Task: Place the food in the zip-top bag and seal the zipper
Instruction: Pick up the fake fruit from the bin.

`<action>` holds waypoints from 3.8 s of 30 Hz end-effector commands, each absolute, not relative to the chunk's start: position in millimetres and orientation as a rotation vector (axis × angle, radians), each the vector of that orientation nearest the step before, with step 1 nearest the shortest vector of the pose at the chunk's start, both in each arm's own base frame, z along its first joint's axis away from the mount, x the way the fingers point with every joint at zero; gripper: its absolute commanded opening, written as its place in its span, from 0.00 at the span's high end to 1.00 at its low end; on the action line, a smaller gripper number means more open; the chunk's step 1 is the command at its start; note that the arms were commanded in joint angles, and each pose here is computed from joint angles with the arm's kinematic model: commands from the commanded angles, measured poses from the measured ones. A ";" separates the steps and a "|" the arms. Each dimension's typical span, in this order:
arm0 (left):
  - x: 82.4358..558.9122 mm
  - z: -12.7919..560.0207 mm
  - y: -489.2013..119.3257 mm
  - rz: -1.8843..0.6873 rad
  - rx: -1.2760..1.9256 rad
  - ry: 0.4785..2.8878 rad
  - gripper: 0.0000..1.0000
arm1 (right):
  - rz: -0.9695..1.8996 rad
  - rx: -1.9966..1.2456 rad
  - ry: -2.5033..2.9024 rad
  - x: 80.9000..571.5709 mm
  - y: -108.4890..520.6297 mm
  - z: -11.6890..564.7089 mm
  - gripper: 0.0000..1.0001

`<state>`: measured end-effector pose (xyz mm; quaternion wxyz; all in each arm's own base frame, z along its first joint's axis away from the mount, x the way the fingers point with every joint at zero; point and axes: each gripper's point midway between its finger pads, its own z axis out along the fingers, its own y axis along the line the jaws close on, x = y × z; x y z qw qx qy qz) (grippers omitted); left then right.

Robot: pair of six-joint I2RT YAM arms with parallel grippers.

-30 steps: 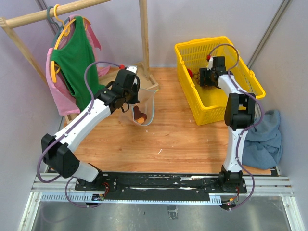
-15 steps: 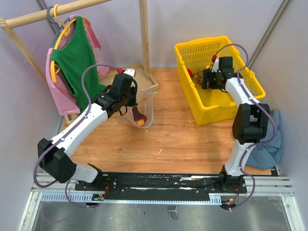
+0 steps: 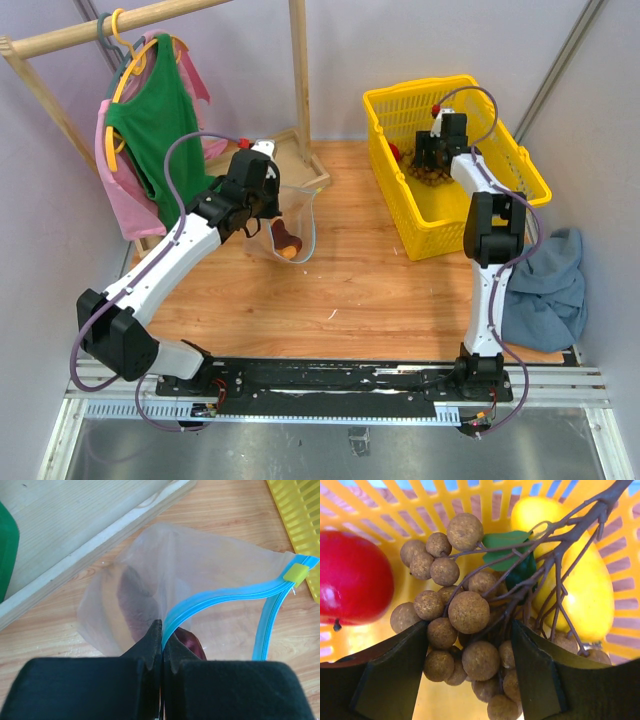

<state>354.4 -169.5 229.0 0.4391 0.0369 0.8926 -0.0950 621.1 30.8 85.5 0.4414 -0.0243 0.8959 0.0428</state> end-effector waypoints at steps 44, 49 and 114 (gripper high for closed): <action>354.8 248.9 -164.5 -0.319 0.118 2.146 1.00 | 0.133 -0.273 2.258 592.4 47.3 116.2 0.22; 356.3 243.8 -164.6 -0.317 0.123 2.165 1.00 | 0.202 -0.268 2.293 608.6 57.0 87.8 0.19; 337.7 259.0 -183.3 -0.503 0.259 2.109 1.00 | 0.066 -0.096 1.755 472.2 37.6 327.8 0.99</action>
